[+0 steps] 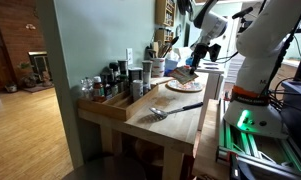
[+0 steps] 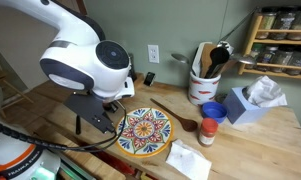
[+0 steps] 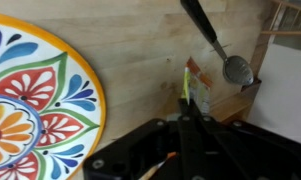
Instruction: Put the empty snack packet on the metal spoon
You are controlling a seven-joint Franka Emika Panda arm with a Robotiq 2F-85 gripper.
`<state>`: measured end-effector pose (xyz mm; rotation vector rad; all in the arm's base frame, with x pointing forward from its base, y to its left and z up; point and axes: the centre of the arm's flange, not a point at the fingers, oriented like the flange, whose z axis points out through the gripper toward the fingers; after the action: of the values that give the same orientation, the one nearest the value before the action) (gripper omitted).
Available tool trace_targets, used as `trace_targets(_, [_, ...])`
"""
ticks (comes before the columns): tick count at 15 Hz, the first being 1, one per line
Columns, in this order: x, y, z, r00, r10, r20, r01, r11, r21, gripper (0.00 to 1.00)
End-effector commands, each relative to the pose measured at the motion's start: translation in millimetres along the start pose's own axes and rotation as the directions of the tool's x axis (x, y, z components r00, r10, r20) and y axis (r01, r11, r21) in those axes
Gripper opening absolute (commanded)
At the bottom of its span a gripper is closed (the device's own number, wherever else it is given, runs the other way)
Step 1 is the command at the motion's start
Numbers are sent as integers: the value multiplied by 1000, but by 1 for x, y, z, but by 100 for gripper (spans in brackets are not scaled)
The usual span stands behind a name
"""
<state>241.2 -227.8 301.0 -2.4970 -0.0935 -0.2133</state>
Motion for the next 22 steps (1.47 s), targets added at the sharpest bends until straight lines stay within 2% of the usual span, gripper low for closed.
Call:
trace_targets(1, [9,-46,38,980,-140,138,138,990,29,0])
trace_targets(4, [22,-69,64,937,-255,240,247,967,63,0])
trace_targets(7, [41,-94,93,875,-364,318,352,931,98,0])
trace_targets(12, [58,-117,133,788,-452,418,434,890,142,0])
trace_targets(17, [73,-133,157,752,-486,445,473,869,149,0])
trace_targets(19, [77,-137,164,745,-495,448,473,865,169,0])
trace_targets(22, [81,-144,179,715,-523,465,477,850,222,0])
